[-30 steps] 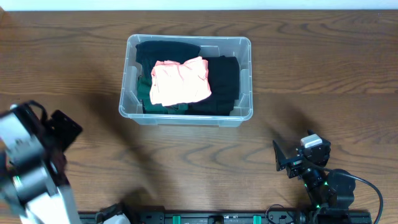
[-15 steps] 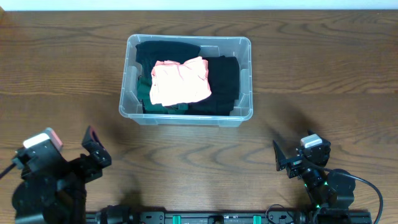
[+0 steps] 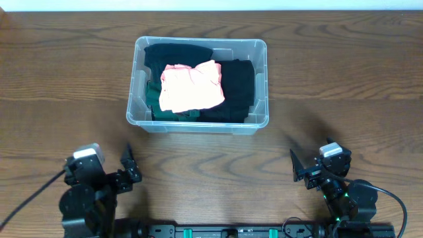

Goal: Pack container

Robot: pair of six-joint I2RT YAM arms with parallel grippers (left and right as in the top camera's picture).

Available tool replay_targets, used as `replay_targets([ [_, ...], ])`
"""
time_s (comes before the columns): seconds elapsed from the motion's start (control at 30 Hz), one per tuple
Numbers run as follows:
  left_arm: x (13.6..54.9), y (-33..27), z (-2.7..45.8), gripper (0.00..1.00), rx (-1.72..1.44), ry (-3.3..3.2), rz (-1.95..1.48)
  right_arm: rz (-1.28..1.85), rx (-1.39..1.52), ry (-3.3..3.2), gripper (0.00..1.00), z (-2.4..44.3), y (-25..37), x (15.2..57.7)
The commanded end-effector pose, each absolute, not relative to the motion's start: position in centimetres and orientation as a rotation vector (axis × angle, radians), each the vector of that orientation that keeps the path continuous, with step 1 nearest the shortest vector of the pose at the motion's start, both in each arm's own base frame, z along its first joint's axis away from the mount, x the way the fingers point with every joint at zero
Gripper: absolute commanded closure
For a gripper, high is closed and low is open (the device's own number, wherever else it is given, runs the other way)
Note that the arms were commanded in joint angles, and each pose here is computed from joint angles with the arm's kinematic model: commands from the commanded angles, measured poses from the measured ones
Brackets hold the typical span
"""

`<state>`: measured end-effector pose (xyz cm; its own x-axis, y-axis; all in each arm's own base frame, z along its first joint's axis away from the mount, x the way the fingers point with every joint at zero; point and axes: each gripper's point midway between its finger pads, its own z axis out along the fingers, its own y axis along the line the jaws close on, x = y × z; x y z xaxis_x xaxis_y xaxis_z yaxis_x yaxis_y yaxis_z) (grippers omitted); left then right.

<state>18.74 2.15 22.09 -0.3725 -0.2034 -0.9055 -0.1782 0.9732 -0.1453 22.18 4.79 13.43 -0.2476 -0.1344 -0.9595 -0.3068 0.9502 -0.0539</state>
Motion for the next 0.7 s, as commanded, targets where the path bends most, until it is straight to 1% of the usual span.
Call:
replay_targets([
  [0.0, 18.5, 1.4, 21.1, 0.02, -0.227, 1.946, -0.054, 0.176, -0.327, 1.823, 0.01, 13.4, 5.0, 22.1],
  [0.27, 17.9, 1.4, 19.6, 0.02, -0.222, 1.9, -0.053, 0.176, -0.327, 1.823, 0.01, 13.4, 5.0, 22.1],
  [0.67, 18.8, 1.8, 17.0, 0.02, -0.242, 1.935, -0.034, 0.176, -0.327, 1.823, 0.01, 13.4, 5.0, 22.1],
])
